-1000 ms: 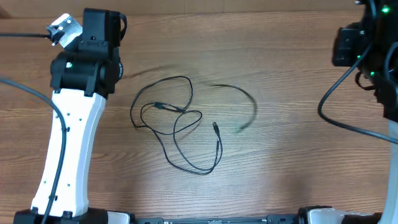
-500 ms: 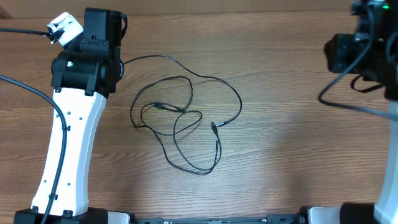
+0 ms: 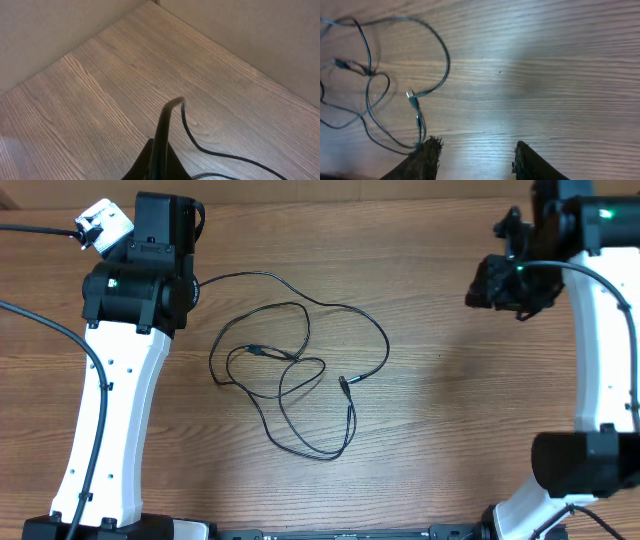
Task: Untangle cables
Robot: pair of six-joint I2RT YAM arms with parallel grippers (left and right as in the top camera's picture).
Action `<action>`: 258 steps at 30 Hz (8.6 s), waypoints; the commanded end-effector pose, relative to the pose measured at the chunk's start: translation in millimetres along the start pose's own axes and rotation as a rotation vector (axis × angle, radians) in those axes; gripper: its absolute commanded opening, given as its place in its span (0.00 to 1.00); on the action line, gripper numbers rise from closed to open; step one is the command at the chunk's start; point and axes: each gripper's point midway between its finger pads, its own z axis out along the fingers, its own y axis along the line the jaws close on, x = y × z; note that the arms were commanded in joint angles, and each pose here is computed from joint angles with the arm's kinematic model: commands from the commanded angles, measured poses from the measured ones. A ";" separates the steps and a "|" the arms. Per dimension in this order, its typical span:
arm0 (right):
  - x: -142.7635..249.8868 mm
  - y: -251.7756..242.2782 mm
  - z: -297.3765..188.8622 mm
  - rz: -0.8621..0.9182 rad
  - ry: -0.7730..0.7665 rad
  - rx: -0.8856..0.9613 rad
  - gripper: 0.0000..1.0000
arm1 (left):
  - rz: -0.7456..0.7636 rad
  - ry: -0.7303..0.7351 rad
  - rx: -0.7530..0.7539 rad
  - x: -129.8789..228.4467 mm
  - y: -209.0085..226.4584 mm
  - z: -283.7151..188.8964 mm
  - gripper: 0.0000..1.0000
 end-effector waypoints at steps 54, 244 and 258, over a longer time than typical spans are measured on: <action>42.3 57.3 257.1 0.170 0.102 0.119 0.27 | -0.018 0.030 0.106 -0.3 -18.5 -5.3 0.04; -53.2 -494.7 -7.0 0.765 -0.996 0.397 1.00 | 1.429 0.174 1.373 344.0 -309.4 -9.7 1.00; -39.7 -457.0 -61.7 0.767 -0.990 0.395 1.00 | 1.520 0.199 1.378 303.4 -300.8 -41.4 1.00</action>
